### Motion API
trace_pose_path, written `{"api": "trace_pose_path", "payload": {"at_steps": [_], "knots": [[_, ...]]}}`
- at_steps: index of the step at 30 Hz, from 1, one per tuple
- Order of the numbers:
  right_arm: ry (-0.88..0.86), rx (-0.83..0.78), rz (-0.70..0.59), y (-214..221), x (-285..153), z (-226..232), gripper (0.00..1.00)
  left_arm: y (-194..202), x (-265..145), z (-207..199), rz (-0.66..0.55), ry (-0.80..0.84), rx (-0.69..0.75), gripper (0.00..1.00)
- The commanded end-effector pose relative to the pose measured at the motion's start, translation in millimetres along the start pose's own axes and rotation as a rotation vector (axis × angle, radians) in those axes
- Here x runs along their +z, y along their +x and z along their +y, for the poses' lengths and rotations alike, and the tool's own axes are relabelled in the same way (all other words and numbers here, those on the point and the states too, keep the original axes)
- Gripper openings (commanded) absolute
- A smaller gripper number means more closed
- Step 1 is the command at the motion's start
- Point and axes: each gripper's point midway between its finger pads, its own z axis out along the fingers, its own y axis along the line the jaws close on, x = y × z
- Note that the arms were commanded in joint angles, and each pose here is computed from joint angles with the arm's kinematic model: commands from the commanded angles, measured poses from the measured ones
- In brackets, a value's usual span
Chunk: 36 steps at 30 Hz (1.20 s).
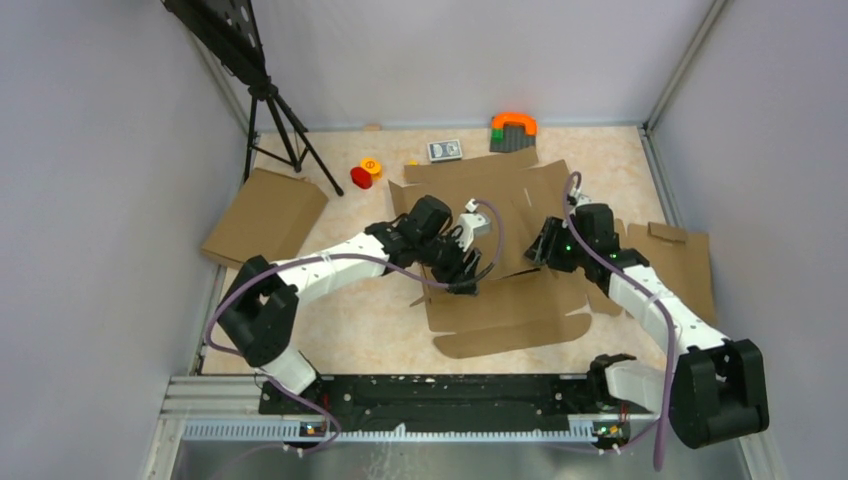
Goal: Fold the paper box
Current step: Close the paper box at the center of the board.
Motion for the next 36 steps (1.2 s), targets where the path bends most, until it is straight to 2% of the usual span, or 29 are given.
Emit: {"api": "trace_pose_path", "payload": {"at_steps": [1,4,6,7,9,12,18,21,26,27,32,36], "knots": [[0.034,-0.028,-0.018,3.9,6.9,-11.6,0.5,5.7,10.9,-0.9,0.019,0.028,-0.04,0.55],[0.076,-0.036,-0.008,9.6,11.0,-22.8,0.55,9.5,15.0,0.4,0.032,0.029,-0.052,0.55],[0.091,-0.046,-0.004,11.3,12.5,-26.6,0.64,10.2,16.3,0.3,0.034,0.031,-0.052,0.56],[0.097,-0.049,-0.002,11.9,12.9,-28.2,0.68,9.9,16.6,0.1,0.034,0.028,-0.053,0.58],[0.108,-0.052,0.005,13.6,13.9,-30.9,0.74,10.2,16.9,-0.2,0.045,0.02,-0.055,0.69],[0.11,-0.053,0.009,14.9,14.6,-31.9,0.73,5.9,11.0,-1.3,0.061,-0.01,-0.042,0.75],[0.112,-0.065,-0.02,5.5,8.8,-28.7,0.61,-23.7,-23.6,-3.7,-0.033,-0.113,0.011,0.77],[0.112,-0.062,-0.02,8.3,9.2,-30.0,0.57,-25.9,-37.3,7.2,-0.053,-0.21,0.018,0.68],[0.101,-0.033,-0.008,24.0,19.0,-36.5,0.52,1.7,-31.5,35.3,0.008,-0.341,-0.048,0.37],[0.105,-0.027,0.0,28.0,21.1,-38.9,0.52,8.3,-27.1,38.1,0.026,-0.341,-0.062,0.35],[0.127,-0.023,0.014,35.4,24.6,-46.2,0.51,35.6,-8.0,47.9,0.083,-0.34,-0.121,0.31],[0.119,-0.038,-0.03,19.6,15.7,-38.5,0.51,28.8,-17.8,48.8,0.05,-0.377,-0.122,0.34]]}}
